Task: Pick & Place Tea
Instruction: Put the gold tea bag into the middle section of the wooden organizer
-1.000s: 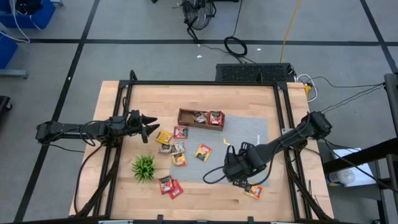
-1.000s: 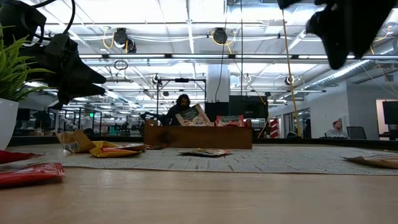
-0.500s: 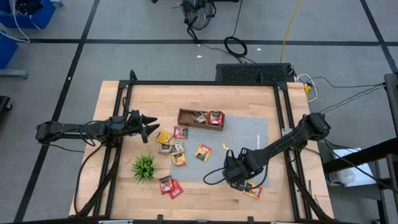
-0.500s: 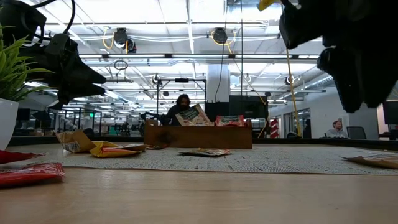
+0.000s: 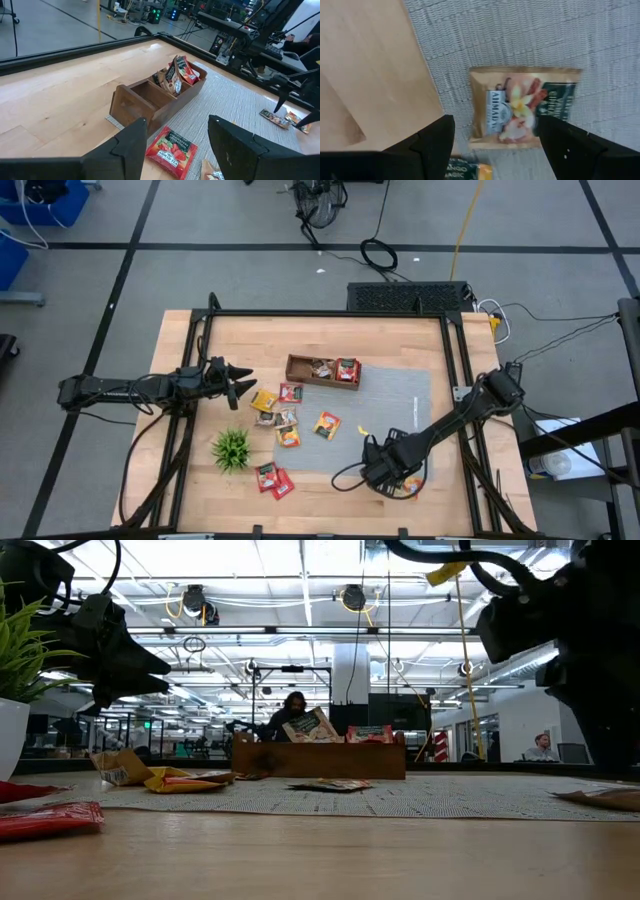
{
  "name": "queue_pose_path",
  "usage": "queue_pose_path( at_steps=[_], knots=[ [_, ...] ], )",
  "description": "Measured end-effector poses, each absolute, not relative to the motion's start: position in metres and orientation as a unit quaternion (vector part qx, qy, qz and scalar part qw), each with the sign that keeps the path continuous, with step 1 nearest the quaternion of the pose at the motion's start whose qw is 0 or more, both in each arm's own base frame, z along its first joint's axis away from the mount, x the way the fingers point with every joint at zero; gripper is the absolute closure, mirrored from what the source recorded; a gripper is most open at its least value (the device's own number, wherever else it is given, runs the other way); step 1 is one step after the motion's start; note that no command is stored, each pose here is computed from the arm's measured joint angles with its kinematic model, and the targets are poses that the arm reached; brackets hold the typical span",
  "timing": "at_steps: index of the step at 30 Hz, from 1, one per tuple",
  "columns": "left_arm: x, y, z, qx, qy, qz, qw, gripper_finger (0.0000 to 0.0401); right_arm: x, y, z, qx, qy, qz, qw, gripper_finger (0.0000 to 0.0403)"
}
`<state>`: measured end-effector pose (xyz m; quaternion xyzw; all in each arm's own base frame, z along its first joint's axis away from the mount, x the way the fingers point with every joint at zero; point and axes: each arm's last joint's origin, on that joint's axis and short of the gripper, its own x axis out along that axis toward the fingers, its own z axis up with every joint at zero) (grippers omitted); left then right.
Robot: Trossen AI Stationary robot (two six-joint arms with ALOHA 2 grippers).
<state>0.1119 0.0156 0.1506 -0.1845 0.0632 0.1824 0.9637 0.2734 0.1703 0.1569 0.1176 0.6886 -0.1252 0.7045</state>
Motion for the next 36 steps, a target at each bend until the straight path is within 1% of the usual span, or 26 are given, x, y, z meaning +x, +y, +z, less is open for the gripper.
queue_pose_path(
  at_steps=[7, 9, 11, 14, 22, 26, 28, 30, 36],
  knots=[
    [0.112, 0.016, 0.151, -0.185, 0.063, 0.182, 0.964, 0.0189, 0.273, 0.171, 0.137, 0.131, 0.691, -0.129, 0.699, 0.0137],
    [0.112, 0.016, 0.150, -0.185, 0.063, 0.182, 0.964, 0.0189, 0.272, 0.170, 0.135, 0.132, 0.696, -0.125, 0.695, 0.0145],
    [0.112, 0.016, 0.151, -0.185, 0.063, 0.183, 0.964, 0.0189, 0.272, 0.171, 0.134, 0.135, 0.698, -0.122, 0.692, 0.0162],
    [0.112, 0.016, 0.150, -0.184, 0.063, 0.183, 0.964, 0.0189, 0.272, 0.171, 0.133, 0.136, 0.700, -0.120, 0.691, 0.0202],
    [0.112, 0.016, 0.151, -0.185, 0.063, 0.182, 0.964, 0.0189, 0.271, 0.171, 0.133, 0.130, 0.705, -0.113, 0.688, 0.0333],
    [0.112, 0.016, 0.150, -0.184, 0.063, 0.183, 0.964, 0.0189, 0.271, 0.171, 0.137, 0.124, 0.707, -0.092, 0.691, 0.0384],
    [0.112, 0.016, 0.151, -0.185, 0.063, 0.183, 0.964, 0.0189, 0.270, 0.170, 0.143, 0.119, 0.707, -0.084, 0.692, 0.0390],
    [0.112, 0.016, 0.151, -0.185, 0.063, 0.182, 0.964, 0.0189, 0.268, 0.169, 0.150, 0.114, 0.710, -0.082, 0.690, 0.0387],
    [0.112, 0.016, 0.150, -0.184, 0.064, 0.182, 0.964, 0.0189, 0.264, 0.156, 0.189, 0.103, 0.715, -0.072, 0.688, 0.0391]
  ],
)
